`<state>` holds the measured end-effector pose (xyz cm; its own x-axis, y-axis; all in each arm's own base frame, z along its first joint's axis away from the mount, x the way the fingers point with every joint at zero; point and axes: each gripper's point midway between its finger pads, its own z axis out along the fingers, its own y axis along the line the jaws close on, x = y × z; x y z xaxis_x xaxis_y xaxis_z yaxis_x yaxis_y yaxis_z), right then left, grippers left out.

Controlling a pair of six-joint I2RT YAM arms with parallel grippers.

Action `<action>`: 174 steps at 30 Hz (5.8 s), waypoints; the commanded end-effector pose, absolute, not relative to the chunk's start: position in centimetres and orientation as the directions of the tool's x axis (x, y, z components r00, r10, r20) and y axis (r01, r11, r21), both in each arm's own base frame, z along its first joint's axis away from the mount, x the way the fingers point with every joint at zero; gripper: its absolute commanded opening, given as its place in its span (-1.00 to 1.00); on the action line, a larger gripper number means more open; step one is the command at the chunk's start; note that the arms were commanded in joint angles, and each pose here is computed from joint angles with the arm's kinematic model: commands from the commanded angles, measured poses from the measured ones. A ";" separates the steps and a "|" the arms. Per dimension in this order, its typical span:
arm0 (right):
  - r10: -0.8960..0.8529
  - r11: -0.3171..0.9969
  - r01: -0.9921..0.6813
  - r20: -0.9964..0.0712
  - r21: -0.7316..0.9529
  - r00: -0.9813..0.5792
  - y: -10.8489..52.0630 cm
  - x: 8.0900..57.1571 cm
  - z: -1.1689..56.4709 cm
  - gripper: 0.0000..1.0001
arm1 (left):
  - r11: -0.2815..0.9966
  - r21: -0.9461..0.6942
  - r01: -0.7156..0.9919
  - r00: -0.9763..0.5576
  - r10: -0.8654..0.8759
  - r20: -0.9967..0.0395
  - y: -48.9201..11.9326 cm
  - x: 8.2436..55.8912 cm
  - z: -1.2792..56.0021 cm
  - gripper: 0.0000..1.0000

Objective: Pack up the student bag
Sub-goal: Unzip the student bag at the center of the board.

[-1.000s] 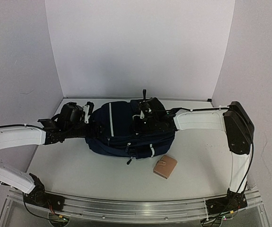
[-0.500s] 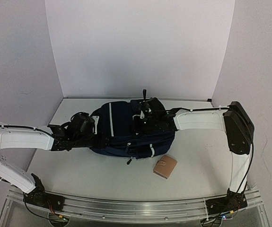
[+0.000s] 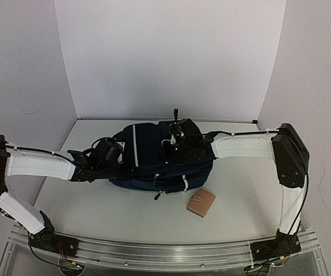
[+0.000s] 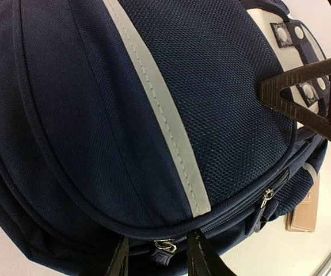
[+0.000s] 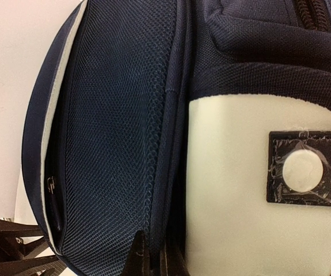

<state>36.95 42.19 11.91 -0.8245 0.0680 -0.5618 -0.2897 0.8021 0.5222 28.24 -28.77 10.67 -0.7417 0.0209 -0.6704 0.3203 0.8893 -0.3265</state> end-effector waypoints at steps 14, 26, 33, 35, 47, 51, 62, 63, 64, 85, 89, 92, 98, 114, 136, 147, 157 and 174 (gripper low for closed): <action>0.165 0.816 -0.264 -0.645 0.514 -0.746 41.1 39.4 15.4 -1.00 | 0.956 -0.264 0.128 -0.707 -0.098 -0.701 -26.4 30.4 12.2 -0.97; 0.173 0.874 -0.225 -0.709 0.430 -0.683 37.9 40.0 16.3 -1.00 | 0.990 -0.140 0.013 -0.663 -0.096 -0.743 -22.3 30.5 14.6 -0.99; 0.106 0.879 -0.275 -0.722 0.390 -0.684 36.7 40.0 16.0 -1.00 | 0.983 -0.178 0.043 -0.680 -0.102 -0.726 -20.7 32.0 14.9 -0.99; 0.067 0.877 -0.311 -0.734 0.366 -0.675 36.7 39.7 16.1 -1.00 | 0.975 -0.201 0.088 -0.671 -0.091 -0.736 -20.9 32.5 15.3 -0.99; -0.167 0.763 -0.590 -0.801 0.264 -0.575 38.0 37.0 18.2 -0.92 | 0.834 -0.288 0.471 -0.639 0.098 -0.763 -26.2 33.5 17.2 -1.00; -0.205 0.746 -0.641 -0.854 0.180 -0.479 38.7 35.7 21.1 -0.23 | 0.717 -0.363 0.595 -0.616 0.116 -0.779 -28.3 31.4 17.9 -0.99; -0.332 0.672 -0.739 -0.910 -0.045 -0.248 45.7 31.4 23.2 0.49 | 0.747 -0.391 0.538 -0.656 0.080 -0.751 -27.4 31.1 16.4 -1.00; -0.348 0.657 -0.751 -0.911 -0.068 -0.222 46.6 31.2 23.2 0.51 | 0.753 -0.389 0.531 -0.657 0.076 -0.750 -27.3 31.2 16.4 -1.00; -0.360 0.645 -0.760 -0.909 -0.081 -0.209 47.3 30.9 22.9 0.54 | 0.756 -0.388 0.527 -0.658 0.073 -0.750 -27.2 31.2 16.4 -1.00; -0.586 0.651 -0.651 -0.804 -0.390 -0.105 50.8 34.2 16.0 -0.04 | 0.782 -0.386 0.490 -0.659 0.042 -0.751 -26.5 31.5 16.1 -1.00; -0.578 0.668 -0.631 -0.809 -0.396 -0.104 50.4 34.3 16.6 -0.72 | 0.810 -0.357 0.465 -0.648 0.037 -0.760 -25.9 32.0 16.0 -1.00; -0.566 0.672 -0.633 -0.818 -0.384 -0.105 50.1 33.9 17.1 -1.00 | 0.848 -0.324 0.419 -0.634 0.017 -0.773 -24.9 33.0 16.0 -1.00; -0.522 0.677 -0.666 -0.842 -0.314 -0.134 48.3 32.0 17.7 -1.00 | 0.890 -0.309 0.337 -0.638 -0.026 -0.770 -22.8 35.6 15.2 -1.00; -0.420 0.690 -0.715 -0.867 -0.112 -0.269 41.5 26.3 18.2 -1.00 | 0.909 -0.324 0.264 -0.600 -0.108 -0.793 -18.6 42.8 15.5 -1.00; -0.258 0.734 -0.675 -0.888 0.076 -0.381 48.0 28.9 19.6 0.42 | 0.652 -0.489 0.580 -0.629 -0.022 -0.777 -24.4 37.4 16.0 -1.00; -0.396 0.788 -0.608 -0.832 -0.092 -0.388 49.8 32.0 14.9 0.17 | 0.654 -0.485 0.580 -0.622 -0.029 -0.783 -24.7 37.6 16.3 -1.00; -0.342 0.849 -0.510 -0.876 -0.133 -0.341 47.2 33.1 19.7 -0.95 | 0.814 -0.456 0.361 -0.671 -0.113 -0.732 -21.5 40.1 15.2 -0.99; -0.235 0.729 -0.684 -0.937 0.006 -0.259 46.3 28.8 25.9 -1.00 | 0.775 -0.508 0.375 -0.686 -0.137 -0.715 -22.7 46.4 14.4 -1.00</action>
